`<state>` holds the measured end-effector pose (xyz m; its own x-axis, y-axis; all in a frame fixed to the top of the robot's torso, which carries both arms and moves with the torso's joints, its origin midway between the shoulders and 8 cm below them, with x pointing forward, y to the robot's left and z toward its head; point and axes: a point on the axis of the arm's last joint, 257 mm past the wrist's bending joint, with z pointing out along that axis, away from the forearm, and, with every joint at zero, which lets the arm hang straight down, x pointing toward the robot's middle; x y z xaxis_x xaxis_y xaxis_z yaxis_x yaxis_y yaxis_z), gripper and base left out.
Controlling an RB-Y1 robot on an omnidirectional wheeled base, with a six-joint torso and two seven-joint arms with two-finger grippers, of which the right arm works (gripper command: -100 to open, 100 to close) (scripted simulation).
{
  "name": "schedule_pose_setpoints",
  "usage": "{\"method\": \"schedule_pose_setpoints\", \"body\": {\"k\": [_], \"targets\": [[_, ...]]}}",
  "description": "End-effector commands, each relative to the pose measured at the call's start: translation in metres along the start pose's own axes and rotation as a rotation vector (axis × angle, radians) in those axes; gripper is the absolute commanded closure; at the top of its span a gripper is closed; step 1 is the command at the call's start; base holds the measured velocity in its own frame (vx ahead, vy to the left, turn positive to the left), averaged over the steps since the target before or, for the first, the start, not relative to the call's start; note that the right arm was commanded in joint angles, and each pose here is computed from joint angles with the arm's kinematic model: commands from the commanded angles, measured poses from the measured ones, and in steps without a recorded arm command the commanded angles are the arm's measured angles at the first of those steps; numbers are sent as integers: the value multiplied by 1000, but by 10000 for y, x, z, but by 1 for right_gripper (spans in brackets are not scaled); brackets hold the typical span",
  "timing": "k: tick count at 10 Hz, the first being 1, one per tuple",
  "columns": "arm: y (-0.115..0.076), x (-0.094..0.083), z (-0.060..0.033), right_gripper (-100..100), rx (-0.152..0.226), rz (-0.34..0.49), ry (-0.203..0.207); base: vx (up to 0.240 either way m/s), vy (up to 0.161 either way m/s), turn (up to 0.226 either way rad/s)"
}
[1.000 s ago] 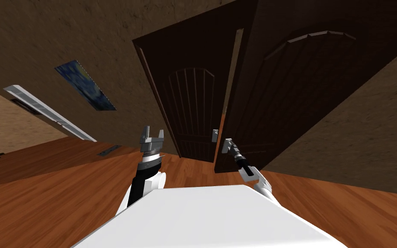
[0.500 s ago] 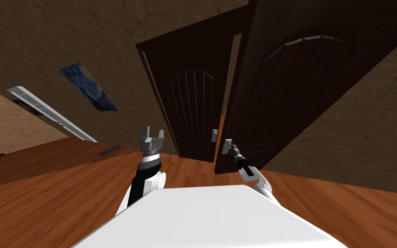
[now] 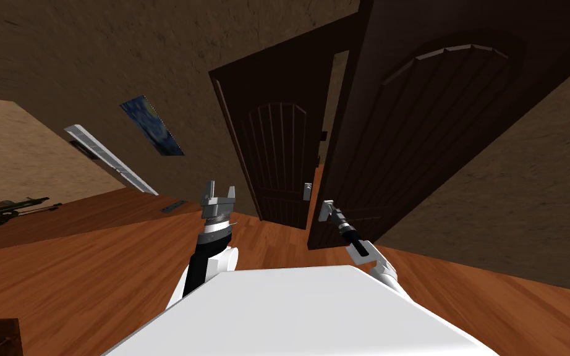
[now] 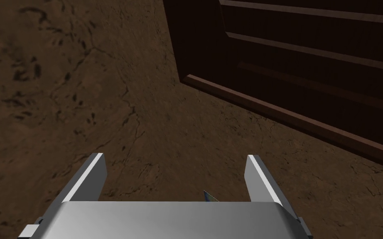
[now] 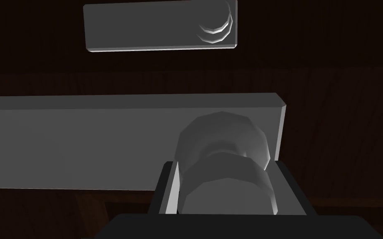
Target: Pull the door open
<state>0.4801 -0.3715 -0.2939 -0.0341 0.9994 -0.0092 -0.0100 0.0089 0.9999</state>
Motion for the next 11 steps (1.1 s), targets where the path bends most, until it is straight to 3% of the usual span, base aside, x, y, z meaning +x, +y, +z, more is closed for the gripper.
{"method": "schedule_pose_setpoints", "body": {"k": [1, 5, 6, 7, 11], "targets": [[-15, 50, -77, 100, 4, 3, 32, -221, -177, 180], [-18, 154, -212, 100, 9, 9, 105, -208, -114, 121], [-42, 136, -198, 100, 13, 7, 93, -84, -50, 28], [-58, 146, -287, 100, 14, 9, 118, -157, -74, 129], [-30, 138, -495, 100, 8, 8, 181, -210, -119, 132]]}}
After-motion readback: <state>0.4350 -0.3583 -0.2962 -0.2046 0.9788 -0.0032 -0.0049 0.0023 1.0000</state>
